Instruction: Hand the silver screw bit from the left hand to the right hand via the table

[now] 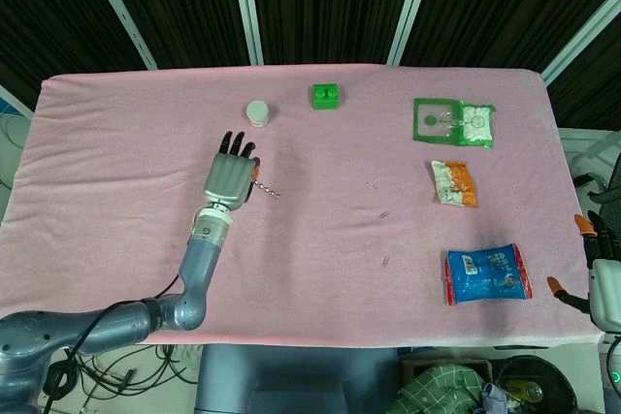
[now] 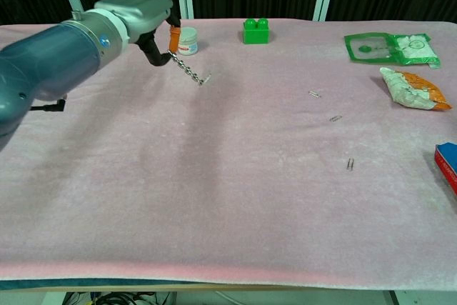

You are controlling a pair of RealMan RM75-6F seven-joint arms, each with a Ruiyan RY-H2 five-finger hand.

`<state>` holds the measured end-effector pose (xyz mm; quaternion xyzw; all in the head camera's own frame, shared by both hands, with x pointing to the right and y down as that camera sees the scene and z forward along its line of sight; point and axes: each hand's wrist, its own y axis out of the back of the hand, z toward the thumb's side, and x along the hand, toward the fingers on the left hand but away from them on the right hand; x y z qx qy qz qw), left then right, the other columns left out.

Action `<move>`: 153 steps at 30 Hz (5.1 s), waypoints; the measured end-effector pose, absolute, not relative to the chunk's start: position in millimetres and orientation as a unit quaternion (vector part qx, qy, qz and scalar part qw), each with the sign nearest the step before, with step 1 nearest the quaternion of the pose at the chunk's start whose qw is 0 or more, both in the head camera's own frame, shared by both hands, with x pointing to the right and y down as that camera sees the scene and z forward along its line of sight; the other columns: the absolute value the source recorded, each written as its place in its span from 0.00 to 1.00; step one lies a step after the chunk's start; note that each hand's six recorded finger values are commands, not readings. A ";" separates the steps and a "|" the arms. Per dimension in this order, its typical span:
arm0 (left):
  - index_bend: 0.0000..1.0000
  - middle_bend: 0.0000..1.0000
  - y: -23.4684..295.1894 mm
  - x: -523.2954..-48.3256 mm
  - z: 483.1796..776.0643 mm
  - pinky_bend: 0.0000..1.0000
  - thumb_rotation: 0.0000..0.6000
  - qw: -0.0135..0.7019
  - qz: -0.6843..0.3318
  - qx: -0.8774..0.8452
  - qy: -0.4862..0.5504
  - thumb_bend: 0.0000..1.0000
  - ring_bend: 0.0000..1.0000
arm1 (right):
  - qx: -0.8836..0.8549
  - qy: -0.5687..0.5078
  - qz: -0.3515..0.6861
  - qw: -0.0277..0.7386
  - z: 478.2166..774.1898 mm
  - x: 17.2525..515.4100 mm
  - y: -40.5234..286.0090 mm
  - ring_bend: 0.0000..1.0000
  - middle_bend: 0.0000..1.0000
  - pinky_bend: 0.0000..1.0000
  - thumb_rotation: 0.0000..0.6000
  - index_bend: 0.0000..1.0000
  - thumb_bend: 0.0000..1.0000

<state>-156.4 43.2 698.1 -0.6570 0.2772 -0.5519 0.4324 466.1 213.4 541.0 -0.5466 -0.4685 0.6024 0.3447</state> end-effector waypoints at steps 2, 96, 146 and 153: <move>0.58 0.20 46.6 -144.5 702.0 0.00 1.00 0.431 -0.546 -0.663 0.276 0.45 0.00 | -0.546 -0.470 0.602 0.344 540.4 466.8 213.3 0.10 0.00 0.22 1.00 0.00 0.12; 0.18 0.06 -0.5 -167.7 620.6 0.00 1.00 0.534 -0.495 -0.642 0.240 0.23 0.00 | -0.535 -0.468 0.617 0.337 552.9 467.1 213.5 0.10 0.00 0.22 1.00 0.00 0.12; 0.22 0.05 191.3 -516.9 552.8 0.00 1.00 0.353 -0.632 -0.558 0.405 0.26 0.00 | -0.668 -0.455 0.571 0.143 610.6 278.2 65.3 0.08 0.02 0.21 1.00 0.21 0.11; 0.22 0.05 189.7 -517.4 556.1 0.00 1.00 0.344 -0.634 -0.564 0.402 0.26 0.00 | -0.656 -0.435 0.585 0.195 638.0 230.3 63.3 0.08 0.02 0.21 1.00 0.27 0.11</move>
